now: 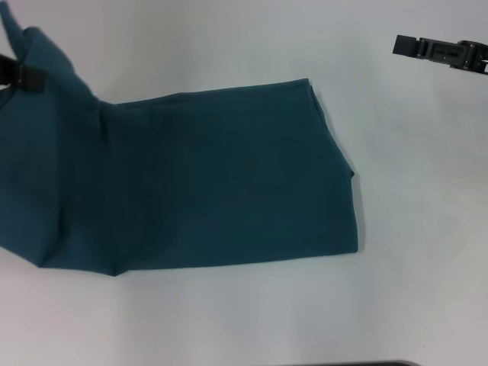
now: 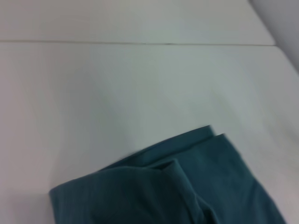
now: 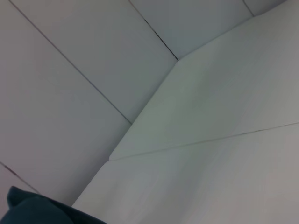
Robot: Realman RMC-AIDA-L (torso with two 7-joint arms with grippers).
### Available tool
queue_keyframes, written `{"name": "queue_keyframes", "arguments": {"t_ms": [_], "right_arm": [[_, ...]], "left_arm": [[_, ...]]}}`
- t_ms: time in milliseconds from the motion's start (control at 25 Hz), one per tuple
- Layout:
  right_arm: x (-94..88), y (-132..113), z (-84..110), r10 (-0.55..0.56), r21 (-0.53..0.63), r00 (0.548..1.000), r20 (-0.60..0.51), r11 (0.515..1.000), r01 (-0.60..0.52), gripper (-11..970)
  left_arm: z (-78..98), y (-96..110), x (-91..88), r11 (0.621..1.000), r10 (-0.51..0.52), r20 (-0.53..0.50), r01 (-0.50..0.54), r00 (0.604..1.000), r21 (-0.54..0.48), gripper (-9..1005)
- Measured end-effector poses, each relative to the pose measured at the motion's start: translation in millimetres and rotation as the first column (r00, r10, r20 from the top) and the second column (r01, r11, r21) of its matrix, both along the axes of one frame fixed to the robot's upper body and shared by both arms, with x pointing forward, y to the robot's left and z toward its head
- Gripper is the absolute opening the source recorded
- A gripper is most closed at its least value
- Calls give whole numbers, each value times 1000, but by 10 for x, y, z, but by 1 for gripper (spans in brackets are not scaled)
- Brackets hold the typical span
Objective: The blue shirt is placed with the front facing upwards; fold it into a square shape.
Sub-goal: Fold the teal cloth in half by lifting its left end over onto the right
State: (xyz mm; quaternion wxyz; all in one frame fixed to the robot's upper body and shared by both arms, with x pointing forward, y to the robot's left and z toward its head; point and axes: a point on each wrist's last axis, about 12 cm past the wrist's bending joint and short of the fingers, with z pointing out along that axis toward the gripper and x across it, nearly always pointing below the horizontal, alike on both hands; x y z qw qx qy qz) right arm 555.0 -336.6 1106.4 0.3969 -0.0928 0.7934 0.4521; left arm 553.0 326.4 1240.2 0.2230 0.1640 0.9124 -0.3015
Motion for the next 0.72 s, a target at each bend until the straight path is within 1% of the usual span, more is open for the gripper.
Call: {"name": "queue_keyframes", "arguments": {"t_ms": [120,440,720], "right_arm": [[-6,2,8,9,3,1000,0,1000,-9,689],[-10,-34,41,18,1,1000,2,1000,-18,686],[-15,-46,74,31,0,999,10,1000,-31,683]], "left_arm": [[79,-72,-31,1000,-16,24,16,1000,-17,57],[270,-187,-122,998,-23,86,28,996,-52,57],[297,-392,-107,994,-59,104,69,993,-90,58]]}}
